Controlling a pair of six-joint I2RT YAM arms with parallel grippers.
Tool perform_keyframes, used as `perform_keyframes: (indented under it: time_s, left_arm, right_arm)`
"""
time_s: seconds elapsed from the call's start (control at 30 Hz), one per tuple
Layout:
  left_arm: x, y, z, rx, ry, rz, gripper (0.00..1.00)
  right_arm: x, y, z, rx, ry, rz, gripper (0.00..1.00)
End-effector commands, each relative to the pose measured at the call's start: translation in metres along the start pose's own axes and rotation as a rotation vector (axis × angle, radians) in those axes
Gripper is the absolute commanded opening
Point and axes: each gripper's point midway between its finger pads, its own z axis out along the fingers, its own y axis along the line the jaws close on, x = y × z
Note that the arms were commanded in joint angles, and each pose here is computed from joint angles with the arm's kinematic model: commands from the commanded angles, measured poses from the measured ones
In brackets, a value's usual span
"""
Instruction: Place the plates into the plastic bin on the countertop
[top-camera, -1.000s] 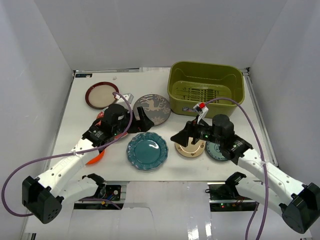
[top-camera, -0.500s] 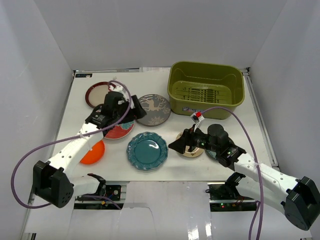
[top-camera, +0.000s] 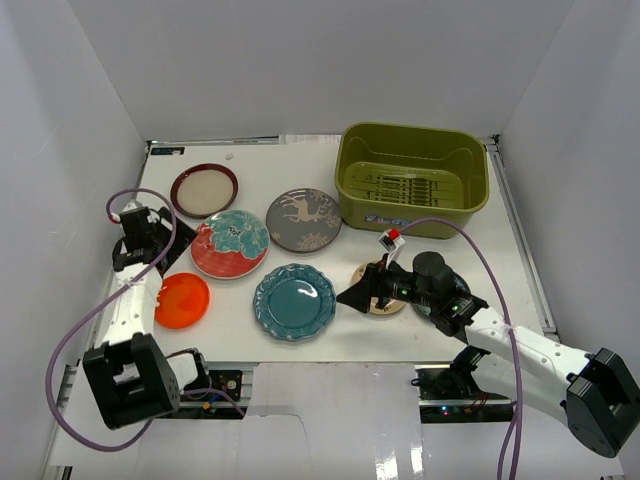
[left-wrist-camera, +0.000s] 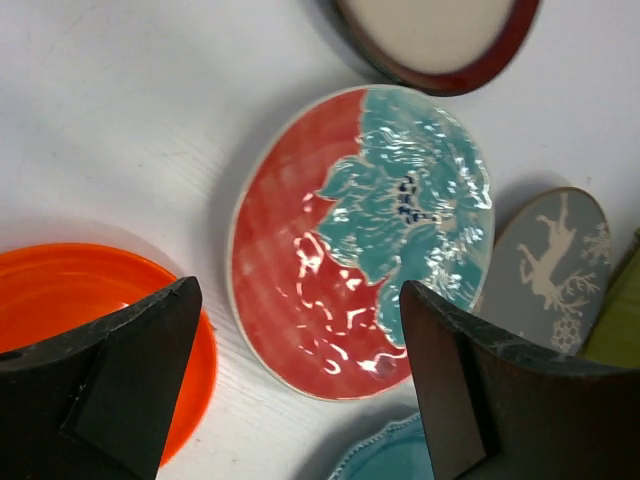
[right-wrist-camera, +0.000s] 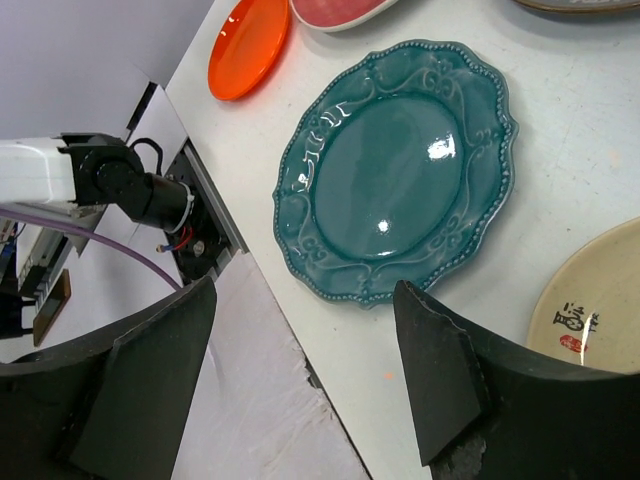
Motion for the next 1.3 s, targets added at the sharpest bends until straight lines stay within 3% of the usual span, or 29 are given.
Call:
perform_keyframes:
  time_s: [0.0, 0.2, 0.33, 0.5, 0.6, 0.7, 0.73, 0.83, 1.07, 1.27]
  left_arm:
    - [-0.006, 0.0, 0.02, 0.101, 0.019, 0.005, 0.89]
    - [-0.001, 0.01, 0.058, 0.162, 0.066, 0.074, 0.8]
    - [0.013, 0.016, 0.08, 0.218, 0.174, 0.059, 0.76]
    - [0.027, 0.027, 0.098, 0.193, 0.251, 0.058, 0.58]
    - [0.039, 0.034, 0.104, 0.184, 0.301, 0.053, 0.52]
    - [0.042, 0.038, 0.106, 0.172, 0.314, 0.055, 0.37]
    - [0.043, 0.039, 0.106, 0.168, 0.317, 0.053, 0.23]
    - [0.046, 0.041, 0.101, 0.15, 0.327, 0.053, 0.0]
    - [0.044, 0.027, 0.073, 0.192, 0.302, 0.034, 0.0]
    - [0.021, -0.015, 0.028, 0.342, 0.222, 0.011, 0.0]
  right_arm:
    - [-0.007, 0.012, 0.001, -0.057, -0.009, -0.062, 0.77]
    - [0.0, 0.009, 0.002, -0.056, 0.011, -0.076, 0.73]
    - [0.003, 0.007, 0.005, -0.058, 0.036, -0.085, 0.72]
    - [0.006, 0.0, 0.005, -0.037, 0.035, -0.101, 0.7]
    - [0.008, -0.004, 0.005, -0.026, 0.029, -0.102, 0.66]
    - [0.007, -0.004, 0.007, -0.028, 0.034, -0.104, 0.64]
    - [0.007, -0.004, 0.008, -0.028, 0.037, -0.103, 0.63]
    - [0.002, -0.001, 0.01, -0.03, 0.029, -0.104, 0.63]
    - [-0.006, 0.0, 0.016, -0.026, 0.028, -0.085, 0.66]
    - [-0.024, 0.013, 0.026, -0.051, 0.021, -0.057, 0.86]
